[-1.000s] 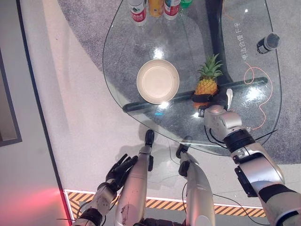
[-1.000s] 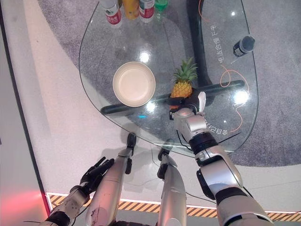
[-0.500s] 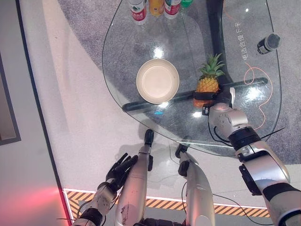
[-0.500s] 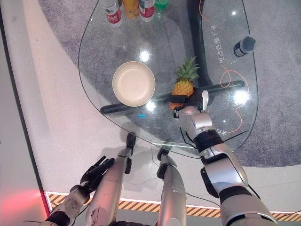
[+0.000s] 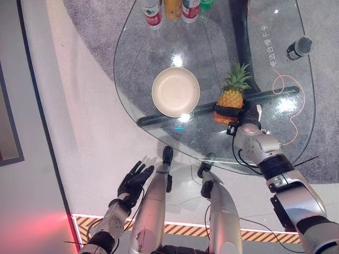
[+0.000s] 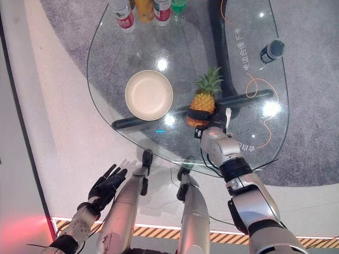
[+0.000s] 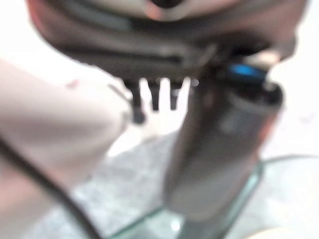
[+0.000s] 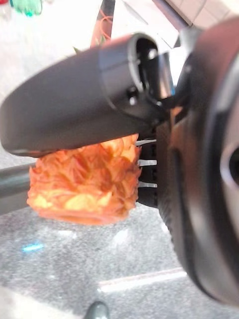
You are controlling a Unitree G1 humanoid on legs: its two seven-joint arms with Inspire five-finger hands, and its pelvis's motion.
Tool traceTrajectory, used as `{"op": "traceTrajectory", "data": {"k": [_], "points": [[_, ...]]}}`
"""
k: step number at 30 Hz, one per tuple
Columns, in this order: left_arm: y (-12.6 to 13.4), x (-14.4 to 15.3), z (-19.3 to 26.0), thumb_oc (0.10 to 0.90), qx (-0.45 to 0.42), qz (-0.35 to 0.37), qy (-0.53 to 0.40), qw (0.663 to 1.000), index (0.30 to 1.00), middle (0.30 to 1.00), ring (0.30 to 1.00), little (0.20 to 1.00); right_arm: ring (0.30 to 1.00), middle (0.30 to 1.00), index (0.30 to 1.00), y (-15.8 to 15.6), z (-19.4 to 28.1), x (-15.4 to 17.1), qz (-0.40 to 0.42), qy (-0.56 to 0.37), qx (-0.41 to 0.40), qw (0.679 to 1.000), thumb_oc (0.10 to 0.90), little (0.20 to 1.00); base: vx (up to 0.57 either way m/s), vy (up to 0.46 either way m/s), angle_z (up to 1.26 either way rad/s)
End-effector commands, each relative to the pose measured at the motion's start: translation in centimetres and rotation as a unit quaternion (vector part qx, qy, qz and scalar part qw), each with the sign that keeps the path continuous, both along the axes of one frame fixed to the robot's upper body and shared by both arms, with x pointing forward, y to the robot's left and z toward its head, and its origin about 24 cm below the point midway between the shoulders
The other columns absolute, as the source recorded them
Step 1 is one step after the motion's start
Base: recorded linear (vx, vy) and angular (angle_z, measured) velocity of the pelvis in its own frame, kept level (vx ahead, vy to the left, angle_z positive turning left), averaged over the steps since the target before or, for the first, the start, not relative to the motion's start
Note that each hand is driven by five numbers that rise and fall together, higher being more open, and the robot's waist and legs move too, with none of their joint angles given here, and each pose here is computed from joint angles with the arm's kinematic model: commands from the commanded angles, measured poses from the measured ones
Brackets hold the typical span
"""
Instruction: Pick up the fruit to the plate
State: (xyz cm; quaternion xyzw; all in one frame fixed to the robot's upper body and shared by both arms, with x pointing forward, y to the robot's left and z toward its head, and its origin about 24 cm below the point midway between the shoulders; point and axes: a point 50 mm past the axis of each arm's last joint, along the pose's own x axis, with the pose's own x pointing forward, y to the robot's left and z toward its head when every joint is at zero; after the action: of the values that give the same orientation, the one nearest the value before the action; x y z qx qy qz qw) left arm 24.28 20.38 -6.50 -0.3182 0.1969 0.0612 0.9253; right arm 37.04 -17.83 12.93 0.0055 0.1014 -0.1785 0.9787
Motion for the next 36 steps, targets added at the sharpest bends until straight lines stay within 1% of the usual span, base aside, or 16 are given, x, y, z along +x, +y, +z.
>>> {"op": "traceTrajectory", "data": {"k": [1,5,6,7,11,12,13,14,16,20,22,25,29,34,36], "points": [[0.5,-0.9,0.7,0.8,-0.023,0.027,-0.057,0.998,0.9,0.9,0.9,0.9,0.3,0.3,0.3,-0.7,5.6,-0.9,0.017,-0.158,0.001,0.987,0.1,0.2,-0.03,-0.059,-0.14],[1.2,-0.5,2.0,0.8,-0.037,0.054,-0.1,0.993,0.9,0.9,0.9,0.9,0.3,0.3,0.3,-0.4,5.8,-2.4,0.045,-0.195,-0.001,0.98,0.1,0.2,-0.02,-0.049,-0.12],[1.7,-0.3,3.0,0.8,-0.043,0.069,-0.131,0.988,0.9,0.9,0.9,0.9,0.3,0.3,0.3,-0.2,5.9,-3.2,0.068,-0.222,-0.006,0.973,0.1,0.2,-0.03,-0.064,-0.07],[1.9,-0.2,3.4,0.8,-0.047,0.076,-0.144,0.986,0.9,0.9,0.9,0.9,0.3,0.3,0.3,-0.1,6.0,-3.6,0.081,-0.234,-0.009,0.969,0.1,0.2,-0.03,-0.062,-0.11],[2.3,0.2,5.4,0.8,-0.048,0.088,-0.192,0.976,0.9,0.9,0.9,0.9,0.3,0.3,0.3,0.3,6.7,-4.8,0.129,-0.274,-0.028,0.953,0.1,0.2,-0.01,-0.03,-0.16],[2.3,0.2,5.4,0.8,-0.048,0.088,-0.192,0.976,0.9,0.9,0.9,0.9,0.3,0.3,0.3,0.3,6.7,-4.8,0.129,-0.274,-0.028,0.953,0.1,0.2,-0.02,-0.042,-0.02],[2.4,0.5,7.1,0.8,-0.059,0.087,-0.231,0.967,0.9,0.9,0.9,0.9,0.3,0.3,0.3,0.7,7.2,-5.5,0.165,-0.298,-0.044,0.939,0.1,0.2,-0.02,-0.044,-0.03],[2.4,0.7,7.7,0.8,-0.06,0.083,-0.245,0.964,0.9,0.9,0.9,0.9,0.3,0.3,0.3,0.8,7.4,-5.7,0.177,-0.305,-0.05,0.934,0.1,0.2,-0.03,-0.065,-0.06],[2.2,1.0,9.7,0.8,-0.063,0.067,-0.287,0.954,0.9,0.9,0.9,0.9,0.3,0.3,0.3,1.2,7.9,-6.5,0.222,-0.327,-0.066,0.916,0.1,0.2,-0.02,-0.047,-0.09],[1.3,1.4,12.6,0.8,-0.068,0.024,-0.339,0.938,0.9,0.9,0.9,0.9,0.3,0.3,0.3,2.2,8.2,-7.6,0.293,-0.343,-0.084,0.889,0.1,0.2,0.0,-0.041,-0.08],[0.4,1.7,14.1,0.8,-0.082,-0.015,-0.364,0.928,0.9,0.9,0.9,0.9,0.3,0.3,0.3,2.8,8.3,-8.0,0.337,-0.346,-0.112,0.868,0.1,0.2,0.01,-0.047,0.01],[-0.8,1.8,15.5,0.8,-0.09,-0.065,-0.379,0.919,0.9,0.9,0.9,0.9,0.3,0.3,0.3,3.5,8.2,-8.5,0.381,-0.34,-0.137,0.849,0.1,0.2,0.02,-0.038,0.02],[-1.7,1.8,16.5,0.8,-0.104,-0.117,-0.39,0.907,0.9,0.9,0.9,0.9,0.3,0.3,0.3,4.0,8.2,-8.8,0.415,-0.336,-0.156,0.831,0.1,0.2,0.0,-0.007,0.01],[-3.0,1.8,17.9,0.8,-0.104,-0.187,-0.402,0.89,0.9,0.9,0.9,0.9,0.3,0.3,0.3,5.1,8.4,-9.5,0.47,-0.33,-0.196,0.795,0.1,0.2,0.0,-0.01,0.02],[-3.2,1.8,18.2,0.8,-0.104,-0.203,-0.405,0.885,0.9,0.9,0.9,0.9,0.3,0.3,0.3,5.3,8.4,-9.5,0.477,-0.328,-0.205,0.789,0.1,0.2,0.01,-0.002,0.05]]}}
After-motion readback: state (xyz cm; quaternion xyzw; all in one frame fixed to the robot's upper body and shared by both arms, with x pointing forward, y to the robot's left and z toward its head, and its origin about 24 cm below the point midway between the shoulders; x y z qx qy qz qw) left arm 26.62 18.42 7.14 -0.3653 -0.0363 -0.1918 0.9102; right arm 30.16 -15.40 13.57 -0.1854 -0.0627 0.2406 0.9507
